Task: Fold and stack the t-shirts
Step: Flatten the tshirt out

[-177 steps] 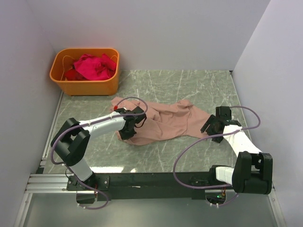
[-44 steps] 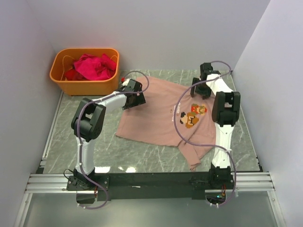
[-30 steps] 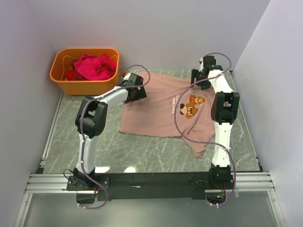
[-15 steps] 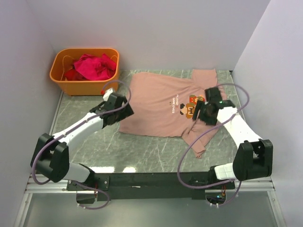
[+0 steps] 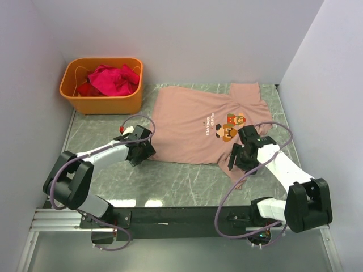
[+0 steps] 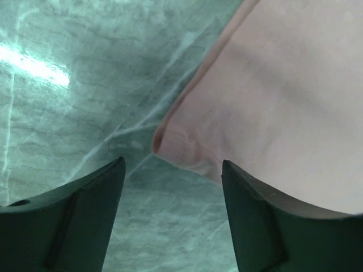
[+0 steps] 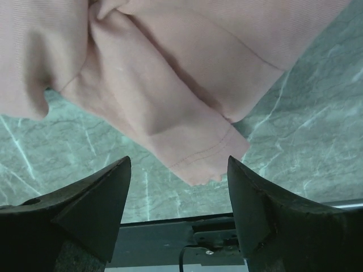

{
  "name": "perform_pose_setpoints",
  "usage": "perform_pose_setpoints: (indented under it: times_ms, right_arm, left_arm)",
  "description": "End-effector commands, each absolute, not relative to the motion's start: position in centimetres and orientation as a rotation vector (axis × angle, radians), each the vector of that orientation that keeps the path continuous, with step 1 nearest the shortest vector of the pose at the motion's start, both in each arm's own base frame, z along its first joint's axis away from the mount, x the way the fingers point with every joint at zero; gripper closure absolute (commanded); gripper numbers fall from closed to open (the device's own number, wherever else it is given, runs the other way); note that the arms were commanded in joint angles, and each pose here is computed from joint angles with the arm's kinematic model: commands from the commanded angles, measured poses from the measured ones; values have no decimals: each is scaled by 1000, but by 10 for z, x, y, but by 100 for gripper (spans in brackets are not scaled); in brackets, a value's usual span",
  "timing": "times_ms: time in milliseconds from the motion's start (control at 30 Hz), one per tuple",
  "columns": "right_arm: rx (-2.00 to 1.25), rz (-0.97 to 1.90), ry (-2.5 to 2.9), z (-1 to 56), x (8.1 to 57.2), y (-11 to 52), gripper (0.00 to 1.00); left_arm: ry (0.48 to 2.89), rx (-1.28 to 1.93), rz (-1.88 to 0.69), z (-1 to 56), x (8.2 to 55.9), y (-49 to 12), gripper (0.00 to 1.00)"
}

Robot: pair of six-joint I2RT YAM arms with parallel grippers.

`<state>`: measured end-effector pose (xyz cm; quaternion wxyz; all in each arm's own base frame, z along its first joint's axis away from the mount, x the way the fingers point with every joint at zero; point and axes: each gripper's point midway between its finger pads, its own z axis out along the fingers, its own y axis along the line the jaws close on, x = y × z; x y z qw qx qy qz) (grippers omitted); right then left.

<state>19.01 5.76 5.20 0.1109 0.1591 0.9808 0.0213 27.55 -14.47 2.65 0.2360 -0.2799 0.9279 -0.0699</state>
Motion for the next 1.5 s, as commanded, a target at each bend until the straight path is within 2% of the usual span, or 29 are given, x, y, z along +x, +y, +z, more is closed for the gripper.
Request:
perform_pose_setpoints:
  times_ms: [0,133,233,300,333,367,400,700,967,1100,1267,1400,1467]
  right_arm:
    - [467,101,2861,56,188,62,25]
    - [461,91,2887,56,177,63,26]
    - [445,118,2913,54,168,68,27]
    - [449,128,2930,51,162,70,27]
    - [454,132,2937,51,159,71,28]
    - [455,129,2947,49,157,71,29]
    - [459,124,2956,46,154,71,29]
    - [447,59,2972,30,166,72,33]
    - [483,0,2905,30,179,66,48]
    - [489,-42,2908,26,179,61,65]
    - [474,-101,2930,22,176,56,78]
    - [466,-25,2912,27,177,62,100]
    - [451,2,2913,31,177,65,100]
  left_arm:
    - [2522,-825,-172,21,280,-142,26]
    - [2499,-841,-160,19,290,-140,29]
    - [2495,-853,-177,13,295,-143,36]
    - [2515,-857,-187,7,295,-147,50]
    - [2526,-852,-198,5,295,-149,61]
    - [2536,-839,-224,3,294,-153,90]
    - [2537,-839,-223,3,294,-153,99]
    - [2501,-820,-157,17,297,-142,99]
    - [2507,-775,-193,19,298,-146,99]
    - [2532,-770,-173,12,294,-145,99]
    - [2519,-771,-185,15,294,-144,99]
    - [2504,-769,-188,21,295,-143,99]
    - [2504,-753,-207,23,295,-145,99]
